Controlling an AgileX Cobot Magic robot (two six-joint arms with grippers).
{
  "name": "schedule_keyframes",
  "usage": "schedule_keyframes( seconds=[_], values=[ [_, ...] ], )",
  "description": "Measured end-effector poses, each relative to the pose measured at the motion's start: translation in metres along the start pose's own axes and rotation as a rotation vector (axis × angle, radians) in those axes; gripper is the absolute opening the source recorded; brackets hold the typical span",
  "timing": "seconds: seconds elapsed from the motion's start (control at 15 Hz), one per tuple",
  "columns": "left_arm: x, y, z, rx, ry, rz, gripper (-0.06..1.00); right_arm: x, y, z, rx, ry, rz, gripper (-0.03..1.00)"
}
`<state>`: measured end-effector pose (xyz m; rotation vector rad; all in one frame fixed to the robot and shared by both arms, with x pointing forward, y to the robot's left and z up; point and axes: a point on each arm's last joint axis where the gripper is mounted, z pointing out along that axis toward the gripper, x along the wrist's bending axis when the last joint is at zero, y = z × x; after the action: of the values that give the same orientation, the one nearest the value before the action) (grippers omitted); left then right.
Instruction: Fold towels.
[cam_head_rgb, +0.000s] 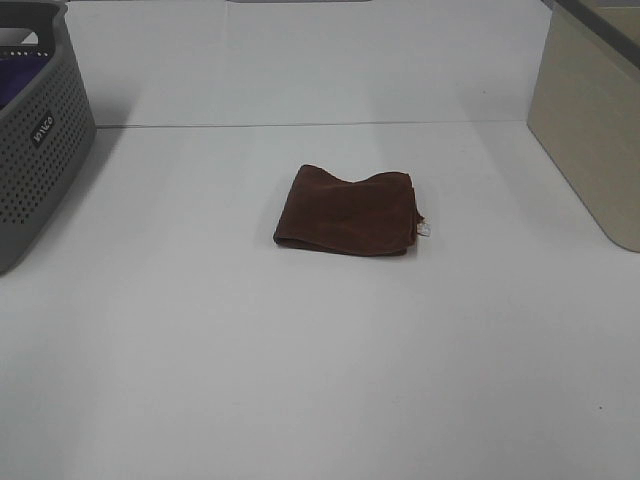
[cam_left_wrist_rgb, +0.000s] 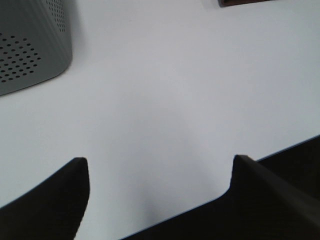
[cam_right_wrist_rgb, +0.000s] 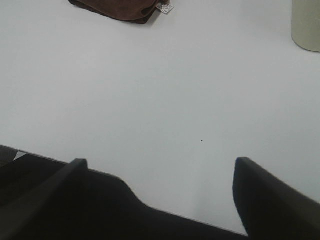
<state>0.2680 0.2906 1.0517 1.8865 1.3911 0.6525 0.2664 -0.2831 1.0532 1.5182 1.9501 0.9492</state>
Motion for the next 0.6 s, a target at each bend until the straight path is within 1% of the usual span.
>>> schedule_keyframes(
  seconds=[0.4, 0.47, 0.6],
  values=[
    [0.0002, -0.0001, -0.0003, -0.002, 0.007, -0.007, 0.73, 0.0001, -0.0001, -0.0004, -0.004, 0.0, 0.0, 0.77],
    [0.0007, -0.0004, -0.0008, -0.006, 0.022, -0.02, 0.73, 0.0003, -0.001, -0.002, -0.017, -0.001, -0.002, 0.77],
    [0.0028, -0.0006, -0.0012, -0.009, 0.078, -0.066, 0.73, 0.0011, -0.0039, -0.0069, -0.052, -0.003, -0.007, 0.77]
  ],
)
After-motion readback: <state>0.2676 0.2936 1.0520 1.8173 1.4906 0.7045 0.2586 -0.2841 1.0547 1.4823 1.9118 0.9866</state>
